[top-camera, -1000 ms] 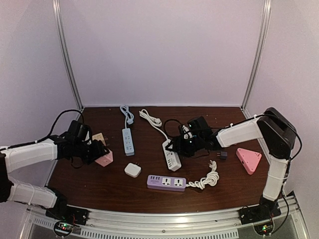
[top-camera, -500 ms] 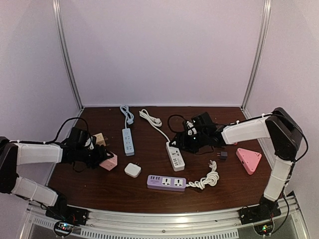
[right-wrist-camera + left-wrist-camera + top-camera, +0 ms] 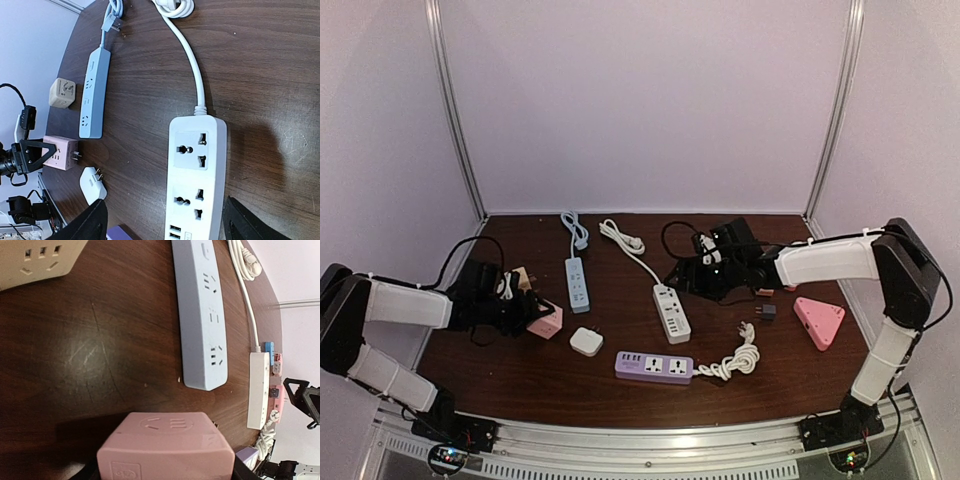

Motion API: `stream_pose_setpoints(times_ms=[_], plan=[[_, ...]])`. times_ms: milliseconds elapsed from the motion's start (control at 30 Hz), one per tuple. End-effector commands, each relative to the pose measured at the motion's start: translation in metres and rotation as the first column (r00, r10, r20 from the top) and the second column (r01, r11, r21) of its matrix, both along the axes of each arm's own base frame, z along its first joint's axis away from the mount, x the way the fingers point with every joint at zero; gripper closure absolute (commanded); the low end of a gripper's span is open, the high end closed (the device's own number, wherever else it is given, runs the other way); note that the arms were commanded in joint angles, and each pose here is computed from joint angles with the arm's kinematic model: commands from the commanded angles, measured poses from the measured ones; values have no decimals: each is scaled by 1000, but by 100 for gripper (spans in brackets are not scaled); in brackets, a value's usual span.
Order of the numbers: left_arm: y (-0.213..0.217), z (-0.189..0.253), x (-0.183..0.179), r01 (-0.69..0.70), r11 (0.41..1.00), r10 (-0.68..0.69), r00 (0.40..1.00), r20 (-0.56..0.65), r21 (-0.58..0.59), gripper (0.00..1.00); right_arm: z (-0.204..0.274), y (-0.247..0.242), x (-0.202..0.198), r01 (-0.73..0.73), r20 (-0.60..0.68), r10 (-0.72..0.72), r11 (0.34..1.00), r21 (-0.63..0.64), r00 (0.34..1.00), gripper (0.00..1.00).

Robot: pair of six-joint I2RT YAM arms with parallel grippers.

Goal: Pull the plug off the socket

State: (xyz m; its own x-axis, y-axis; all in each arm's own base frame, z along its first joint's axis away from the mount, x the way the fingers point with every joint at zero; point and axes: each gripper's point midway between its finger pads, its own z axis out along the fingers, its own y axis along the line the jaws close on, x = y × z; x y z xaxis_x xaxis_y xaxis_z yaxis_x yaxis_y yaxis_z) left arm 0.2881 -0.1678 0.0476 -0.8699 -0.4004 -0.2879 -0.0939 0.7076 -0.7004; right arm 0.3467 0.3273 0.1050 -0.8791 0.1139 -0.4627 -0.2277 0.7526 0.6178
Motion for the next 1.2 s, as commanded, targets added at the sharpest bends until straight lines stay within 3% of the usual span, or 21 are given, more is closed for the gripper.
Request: stream_pose_setpoints(times_ms=[0, 200, 433, 600, 800, 1167], plan=[[14, -32, -22, 8, 997, 1, 994, -108, 83, 39, 17, -7, 3, 18, 45, -18, 1000, -11, 999, 19], [24, -38, -30, 12, 990, 8, 991, -137, 144, 23, 22, -8, 4, 19, 56, -19, 1000, -6, 998, 18], [34, -30, -27, 4, 977, 24, 992, -125, 215, 14, 29, -8, 6, 19, 72, -18, 1000, -2, 997, 18], [45, -19, -22, -5, 957, 36, 994, -101, 291, 12, 34, -8, 8, 22, 89, -21, 1000, -9, 996, 18], [42, -6, -18, 2, 959, 17, 998, -63, 282, 12, 37, -7, 9, 15, 95, -13, 1000, -14, 995, 18], [57, 23, -11, -22, 927, 24, 1000, -1, 374, 10, 40, -3, 12, 3, 101, -2, 1000, -5, 995, 17]])
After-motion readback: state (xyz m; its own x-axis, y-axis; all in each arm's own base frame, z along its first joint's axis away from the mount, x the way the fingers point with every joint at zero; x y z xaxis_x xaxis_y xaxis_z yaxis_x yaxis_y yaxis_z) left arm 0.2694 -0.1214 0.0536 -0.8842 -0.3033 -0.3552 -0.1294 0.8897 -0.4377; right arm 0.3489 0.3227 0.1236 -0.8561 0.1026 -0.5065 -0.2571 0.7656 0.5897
